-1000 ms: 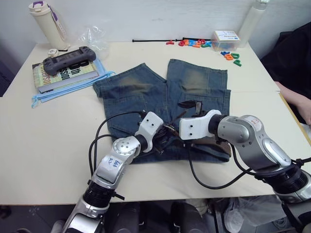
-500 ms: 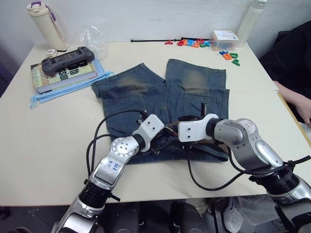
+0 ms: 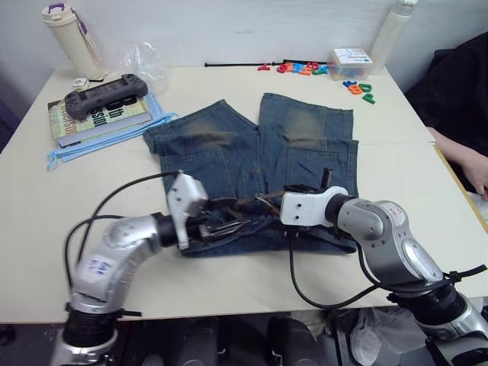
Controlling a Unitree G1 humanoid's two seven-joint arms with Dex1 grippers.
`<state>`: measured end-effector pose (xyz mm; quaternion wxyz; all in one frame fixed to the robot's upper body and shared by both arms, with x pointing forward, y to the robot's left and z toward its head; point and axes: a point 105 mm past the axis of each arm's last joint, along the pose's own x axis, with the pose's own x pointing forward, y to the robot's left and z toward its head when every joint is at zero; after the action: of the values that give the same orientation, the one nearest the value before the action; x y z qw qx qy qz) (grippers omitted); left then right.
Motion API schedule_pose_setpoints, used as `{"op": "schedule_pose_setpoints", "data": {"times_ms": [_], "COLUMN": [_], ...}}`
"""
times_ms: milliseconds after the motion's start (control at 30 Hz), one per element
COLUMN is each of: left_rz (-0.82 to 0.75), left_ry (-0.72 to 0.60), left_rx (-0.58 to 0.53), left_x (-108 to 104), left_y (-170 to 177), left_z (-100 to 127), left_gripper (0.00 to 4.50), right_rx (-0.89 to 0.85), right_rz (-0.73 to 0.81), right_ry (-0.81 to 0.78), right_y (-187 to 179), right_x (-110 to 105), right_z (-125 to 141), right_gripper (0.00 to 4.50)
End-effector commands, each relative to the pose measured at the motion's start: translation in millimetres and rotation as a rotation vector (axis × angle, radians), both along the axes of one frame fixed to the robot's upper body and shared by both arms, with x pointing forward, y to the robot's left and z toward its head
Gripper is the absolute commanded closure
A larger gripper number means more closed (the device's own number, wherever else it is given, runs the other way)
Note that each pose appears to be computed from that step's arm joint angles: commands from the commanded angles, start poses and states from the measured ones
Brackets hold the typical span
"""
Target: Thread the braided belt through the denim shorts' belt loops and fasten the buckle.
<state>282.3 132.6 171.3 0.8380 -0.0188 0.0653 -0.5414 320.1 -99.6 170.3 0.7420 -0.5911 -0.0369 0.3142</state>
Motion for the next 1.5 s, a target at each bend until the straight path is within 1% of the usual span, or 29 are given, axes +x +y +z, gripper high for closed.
{"op": "schedule_pose_setpoints", "data": {"times_ms": [33,100,167,300,433,467,500,567,700,833,1033,1133,1233,1333,1367,1433,1500], "left_rz": [0.079,0.096,0.087,0.088,0.03,-0.001,-0.028,-0.045,-0.056,-0.062,-0.075,-0.072,-0.068,-0.044,-0.026,0.019,0.052], "left_ry": [-0.033,-0.064,-0.069,-0.119,-0.154,-0.181,-0.201,-0.208,-0.216,-0.212,-0.211,-0.213,-0.216,-0.242,-0.253,-0.278,-0.304], "left_rx": [0.031,0.081,0.088,0.237,0.377,0.459,0.517,0.559,0.586,0.59,0.595,0.6,0.601,0.598,0.576,0.497,0.434], "left_x": [35.6,50.7,60.6,74.9,72.2,68.4,65.1,62.5,61.1,57.5,50.9,49.9,49.6,53.1,55.7,60.9,63.0], "left_y": [24.6,24.3,18.5,12.8,14.2,18.4,21.3,26.4,31.3,32.2,31.6,32.3,32.3,32.0,30.1,24.1,20.4], "left_z": [-6.6,-14.7,-23.0,-49.9,-71.0,-80.8,-87.8,-93.9,-98.0,-103.0,-109.3,-109.8,-109.1,-104.7,-99.9,-82.4,-66.2], "left_gripper": [1.25,1.25,1.25,1.25,1.25,1.25,1.25,1.25,1.25,1.25,1.25,1.25,1.25,1.25,1.25,1.25,1.25], "right_rx": [0.035,0.042,0.045,0.063,0.091,0.107,0.116,0.152,0.197,0.19,0.156,0.159,0.192,0.209,0.215,0.233,0.249], "right_rz": [-0.005,-0.009,-0.01,-0.014,-0.005,-0.007,-0.009,-0.03,-0.077,-0.106,-0.161,-0.218,-0.201,-0.114,-0.077,-0.003,0.035], "right_ry": [-0.105,-0.114,-0.126,-0.148,-0.174,-0.185,-0.194,-0.231,-0.291,-0.331,-0.37,-0.394,-0.396,-0.37,-0.352,-0.301,-0.269], "right_y": [0.4,-0.1,-0.7,-4.0,-8.3,-13.1,-16.8,-29.4,-52.9,-73.1,-94.4,-105.3,-99.5,-78.1,-68.9,-48.9,-36.7], "right_x": [-7.1,-8.9,-11.3,-17.3,-24.9,-27.6,-29.6,-32.0,-31.6,-29.4,-22.6,-17.7,-17.4,-21.5,-23.6,-28.3,-31.4], "right_z": [21.8,22.9,24.2,29.2,35.8,39.6,42.3,53.3,74.2,88.7,100.1,106.6,109.2,105.2,101.9,92.2,86.2], "right_gripper": [4.5,4.5,4.5,4.5,4.5,4.5,4.5,4.5,4.5,4.5,4.5,4.5,4.5,4.5,4.5,4.5,4.5]}}
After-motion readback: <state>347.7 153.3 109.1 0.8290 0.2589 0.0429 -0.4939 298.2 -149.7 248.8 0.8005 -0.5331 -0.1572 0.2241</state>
